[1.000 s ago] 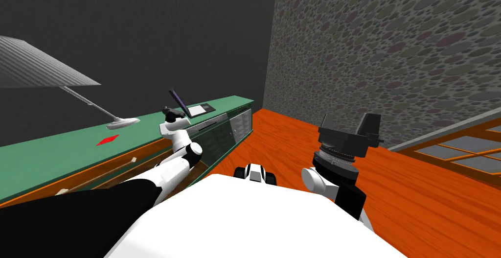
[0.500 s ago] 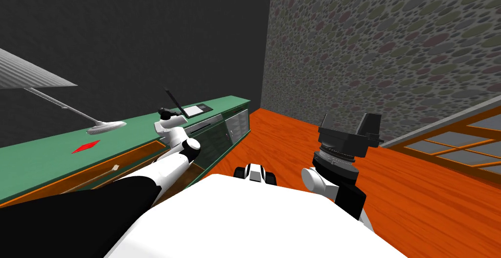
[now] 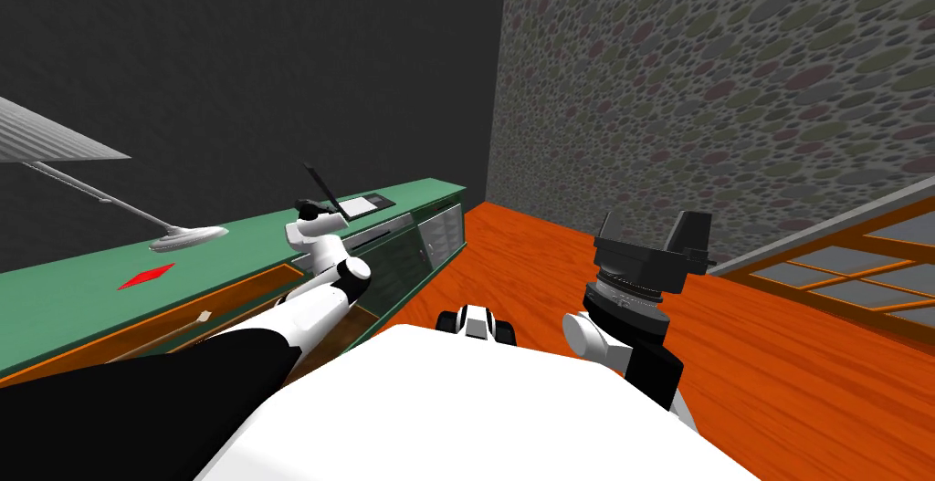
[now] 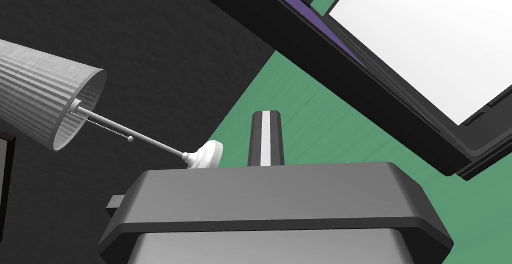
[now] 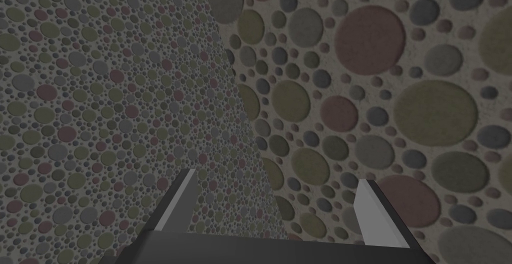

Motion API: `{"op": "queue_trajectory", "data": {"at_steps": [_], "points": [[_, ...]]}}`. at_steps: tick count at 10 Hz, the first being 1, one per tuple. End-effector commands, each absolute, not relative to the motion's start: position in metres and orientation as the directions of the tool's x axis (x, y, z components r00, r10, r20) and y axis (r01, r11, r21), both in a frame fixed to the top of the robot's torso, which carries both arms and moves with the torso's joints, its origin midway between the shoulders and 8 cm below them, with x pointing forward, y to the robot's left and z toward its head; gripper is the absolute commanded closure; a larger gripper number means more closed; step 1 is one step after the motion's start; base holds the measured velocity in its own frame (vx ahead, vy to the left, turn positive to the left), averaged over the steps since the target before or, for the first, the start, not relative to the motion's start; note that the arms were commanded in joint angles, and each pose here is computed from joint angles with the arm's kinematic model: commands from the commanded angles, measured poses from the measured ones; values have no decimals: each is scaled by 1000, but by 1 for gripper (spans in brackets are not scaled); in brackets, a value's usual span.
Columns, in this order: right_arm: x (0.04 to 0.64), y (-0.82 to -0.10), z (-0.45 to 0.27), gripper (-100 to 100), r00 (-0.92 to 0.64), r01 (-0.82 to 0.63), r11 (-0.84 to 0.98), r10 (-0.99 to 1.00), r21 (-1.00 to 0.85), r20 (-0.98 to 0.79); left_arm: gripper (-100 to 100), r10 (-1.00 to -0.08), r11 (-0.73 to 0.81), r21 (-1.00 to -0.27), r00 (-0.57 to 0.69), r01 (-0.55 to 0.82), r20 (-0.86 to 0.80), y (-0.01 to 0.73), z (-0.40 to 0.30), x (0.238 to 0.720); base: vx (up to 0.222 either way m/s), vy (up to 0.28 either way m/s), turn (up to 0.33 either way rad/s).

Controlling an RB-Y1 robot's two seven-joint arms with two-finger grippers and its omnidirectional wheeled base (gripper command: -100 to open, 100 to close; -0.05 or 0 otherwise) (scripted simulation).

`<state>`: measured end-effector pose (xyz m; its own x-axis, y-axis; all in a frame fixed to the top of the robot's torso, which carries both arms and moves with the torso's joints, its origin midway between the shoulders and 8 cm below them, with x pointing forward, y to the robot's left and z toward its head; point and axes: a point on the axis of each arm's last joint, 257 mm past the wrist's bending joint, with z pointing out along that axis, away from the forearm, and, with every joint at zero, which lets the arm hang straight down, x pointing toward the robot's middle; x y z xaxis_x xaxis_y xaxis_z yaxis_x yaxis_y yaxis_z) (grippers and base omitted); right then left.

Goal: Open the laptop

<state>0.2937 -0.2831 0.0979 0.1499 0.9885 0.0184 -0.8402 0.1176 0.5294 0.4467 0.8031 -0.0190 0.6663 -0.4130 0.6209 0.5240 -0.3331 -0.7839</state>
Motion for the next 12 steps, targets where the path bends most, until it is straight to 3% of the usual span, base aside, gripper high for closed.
{"op": "queue_trajectory", "data": {"at_steps": [1,4,5,6,12], "points": [[294,-283,98,0,150,-840,118,989,529,18,100,-441,-292,-844,720,449,536,805,-14,448,29,-33,-6],[294,-283,98,0,150,-840,118,989,529,18,100,-471,-224,-917,787,330,398,809,-5,448,44,-33,-7],[294,-283,98,0,150,-840,118,989,529,18,100,-467,-236,-905,776,353,424,808,-7,448,16,-13,5],[294,-283,98,0,150,-840,118,989,529,18,-100,-443,-222,-885,766,410,466,817,24,436,30,-35,-62],[294,-283,98,0,150,-840,118,989,529,18,-100,-388,-196,-820,726,537,568,833,85,403,43,-43,-51]]}}
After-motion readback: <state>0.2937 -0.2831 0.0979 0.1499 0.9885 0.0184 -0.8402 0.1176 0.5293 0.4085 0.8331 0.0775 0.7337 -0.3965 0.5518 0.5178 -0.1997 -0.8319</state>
